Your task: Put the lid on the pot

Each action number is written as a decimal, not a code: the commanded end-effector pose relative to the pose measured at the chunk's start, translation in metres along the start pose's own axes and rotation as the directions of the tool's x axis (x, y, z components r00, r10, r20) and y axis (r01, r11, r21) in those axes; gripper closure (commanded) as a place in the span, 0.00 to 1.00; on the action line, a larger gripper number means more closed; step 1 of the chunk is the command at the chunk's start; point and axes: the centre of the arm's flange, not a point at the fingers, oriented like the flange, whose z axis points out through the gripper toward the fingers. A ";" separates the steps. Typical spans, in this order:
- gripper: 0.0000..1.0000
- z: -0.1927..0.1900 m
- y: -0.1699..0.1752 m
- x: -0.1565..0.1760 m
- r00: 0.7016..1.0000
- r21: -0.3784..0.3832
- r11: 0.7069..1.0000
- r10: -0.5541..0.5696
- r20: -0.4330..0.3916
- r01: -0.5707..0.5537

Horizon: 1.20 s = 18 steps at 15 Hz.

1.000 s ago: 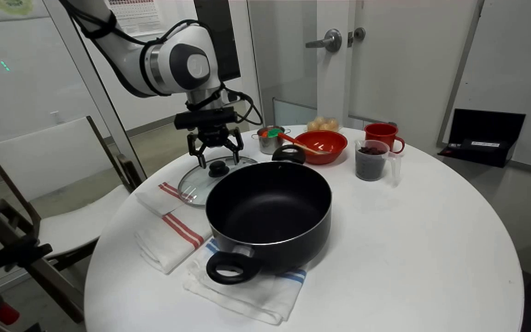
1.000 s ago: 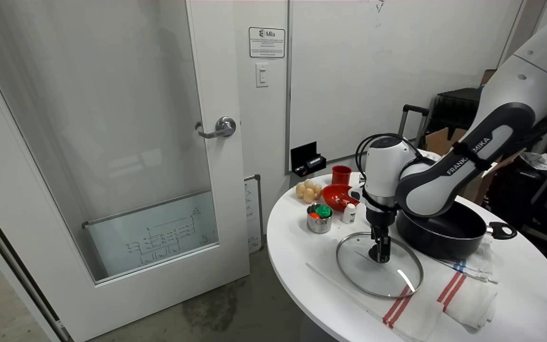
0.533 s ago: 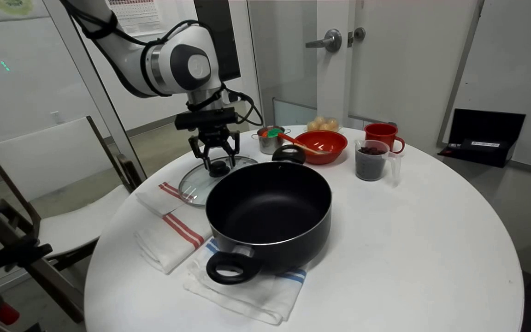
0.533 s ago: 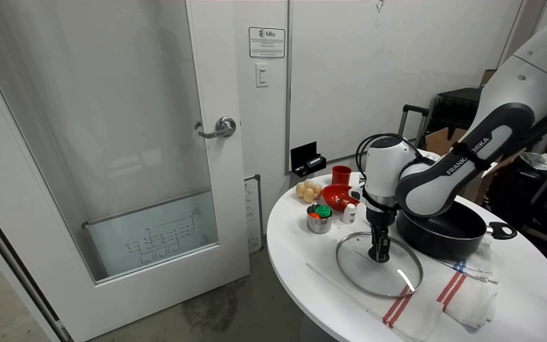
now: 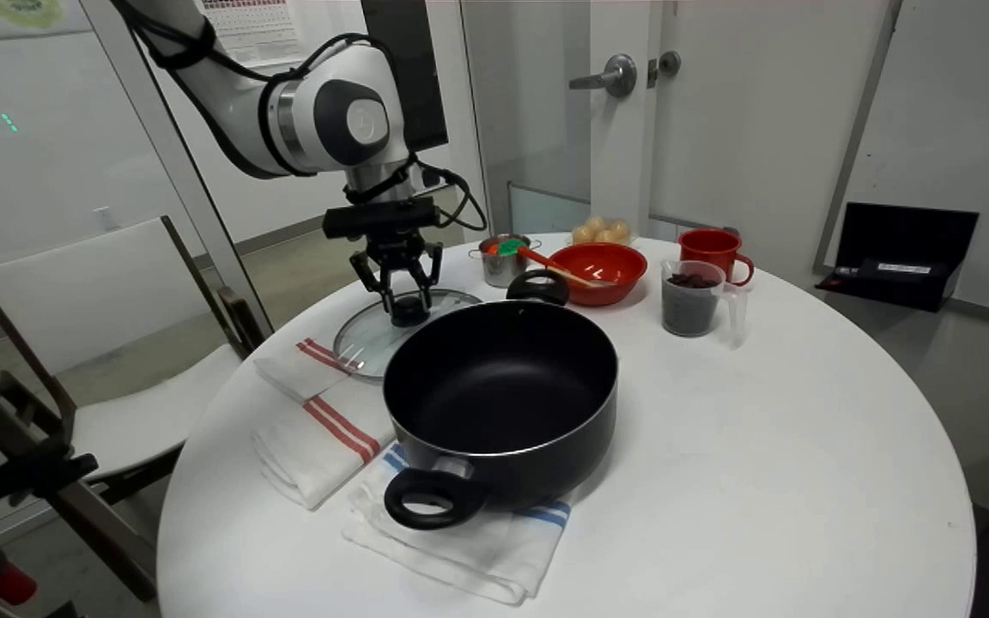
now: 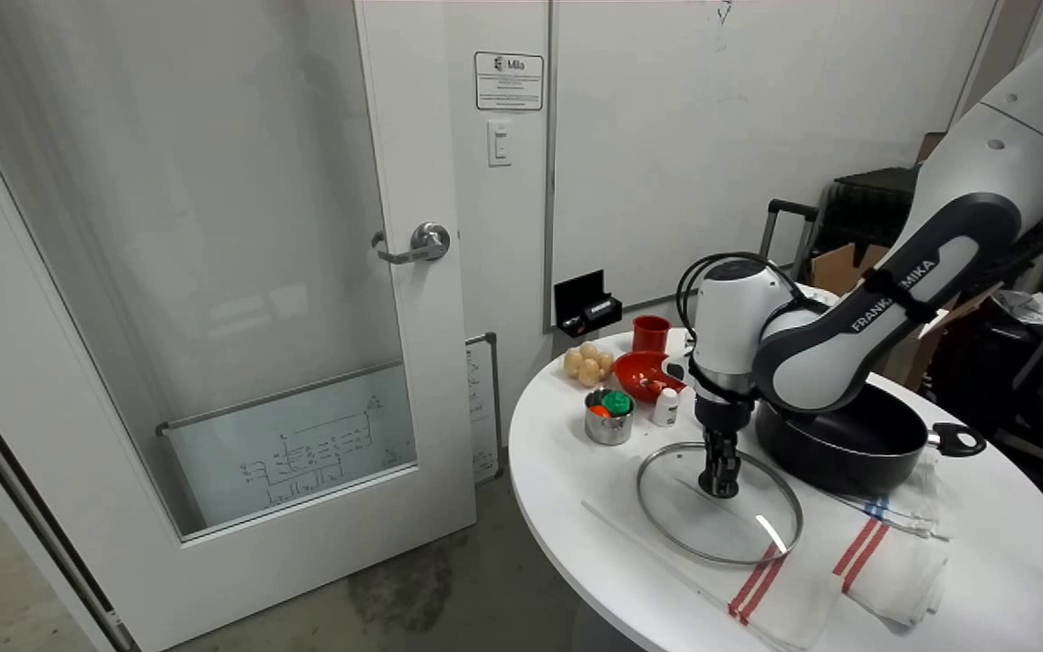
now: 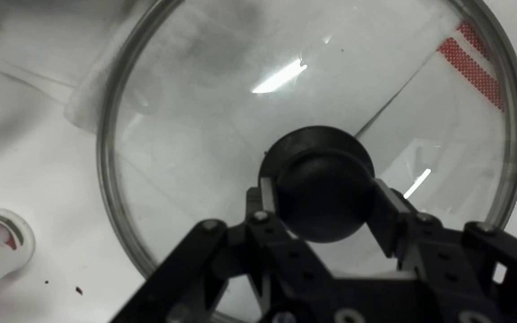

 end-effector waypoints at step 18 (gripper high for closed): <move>0.74 -0.138 -0.002 -0.061 0.996 -0.075 0.997 0.027 -0.080 -0.034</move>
